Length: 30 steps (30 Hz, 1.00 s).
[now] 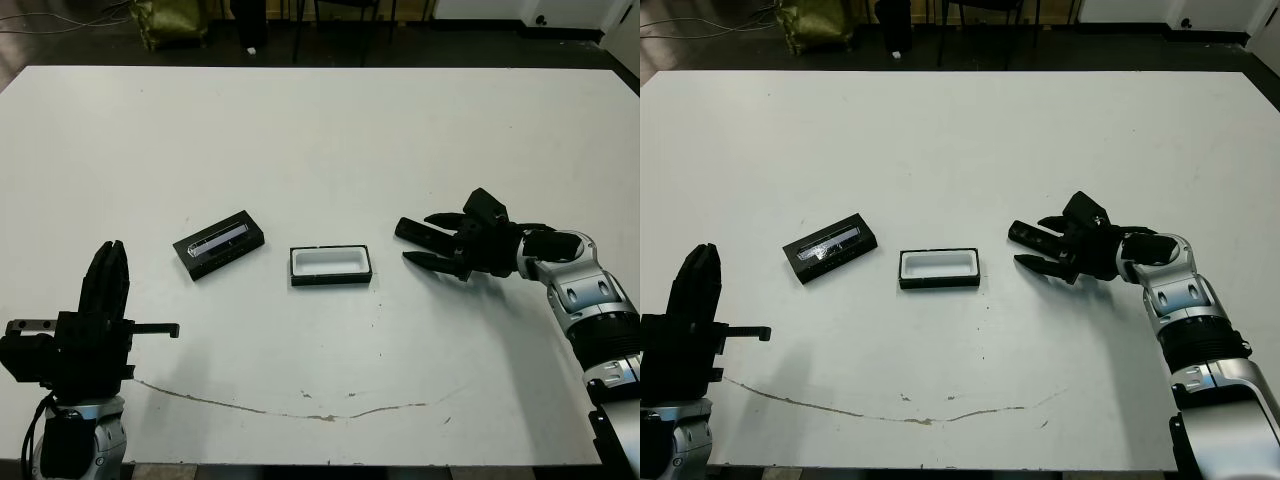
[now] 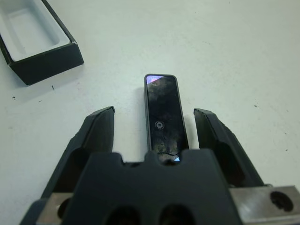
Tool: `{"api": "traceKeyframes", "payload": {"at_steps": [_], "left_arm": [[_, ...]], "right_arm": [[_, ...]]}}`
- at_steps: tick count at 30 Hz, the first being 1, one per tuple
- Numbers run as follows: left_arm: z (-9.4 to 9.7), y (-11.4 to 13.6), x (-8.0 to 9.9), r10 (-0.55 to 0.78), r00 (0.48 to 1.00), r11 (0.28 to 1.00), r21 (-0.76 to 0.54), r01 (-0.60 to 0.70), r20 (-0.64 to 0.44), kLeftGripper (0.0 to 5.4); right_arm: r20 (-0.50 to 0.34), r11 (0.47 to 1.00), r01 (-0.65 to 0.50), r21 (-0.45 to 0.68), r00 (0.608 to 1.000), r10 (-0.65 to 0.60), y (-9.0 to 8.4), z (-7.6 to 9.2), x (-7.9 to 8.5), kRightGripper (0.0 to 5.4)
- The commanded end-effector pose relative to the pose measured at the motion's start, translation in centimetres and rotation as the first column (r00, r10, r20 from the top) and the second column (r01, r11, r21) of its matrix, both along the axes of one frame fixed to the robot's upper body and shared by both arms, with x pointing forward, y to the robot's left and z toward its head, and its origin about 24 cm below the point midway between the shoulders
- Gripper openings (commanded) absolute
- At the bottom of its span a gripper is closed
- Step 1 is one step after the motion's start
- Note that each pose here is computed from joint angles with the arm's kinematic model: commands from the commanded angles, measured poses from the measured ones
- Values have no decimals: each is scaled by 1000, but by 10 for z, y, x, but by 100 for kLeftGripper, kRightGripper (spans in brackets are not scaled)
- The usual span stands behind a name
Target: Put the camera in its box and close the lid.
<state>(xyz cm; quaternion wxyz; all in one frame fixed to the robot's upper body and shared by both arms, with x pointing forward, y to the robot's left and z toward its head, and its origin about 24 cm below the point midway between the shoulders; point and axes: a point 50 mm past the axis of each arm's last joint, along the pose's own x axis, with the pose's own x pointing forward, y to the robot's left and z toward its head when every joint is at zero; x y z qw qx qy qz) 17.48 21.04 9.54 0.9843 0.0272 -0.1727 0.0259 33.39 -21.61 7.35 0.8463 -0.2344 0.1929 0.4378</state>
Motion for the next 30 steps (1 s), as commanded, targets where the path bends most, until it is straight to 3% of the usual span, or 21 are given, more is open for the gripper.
{"api": "traceKeyframes", "payload": {"at_steps": [1, 13, 16, 19, 26, 30], "left_arm": [[-6, 3, -2, 7, 999, 1000, 5, -7, -33, 0], [-7, 3, -1, 2, 999, 1000, 7, -2, -39, 0], [-7, 3, -1, 0, 999, 1000, 1, 0, -39, 0], [-7, 3, -1, -4, 999, 1000, 1, 4, -35, 0], [-7, 2, 0, 0, 999, 1000, 7, 1, -38, 0], [-7, 2, 0, -1, 999, 1000, 2, 1, -38, 0]], "right_arm": [[-183, 996, 18, -86, 982, -34, -9, -44, -24, 335], [-199, 996, 13, -93, 980, -32, -10, -46, -26, 335], [-243, 997, 18, -73, 969, -35, -10, -46, -27, 335], [-302, 999, 22, -46, 953, -35, -10, -46, -28, 376], [-317, 998, 6, -58, 948, -24, -11, -44, -27, 524], [-330, 999, 16, -48, 944, -31, -13, -45, -27, 538]]}}
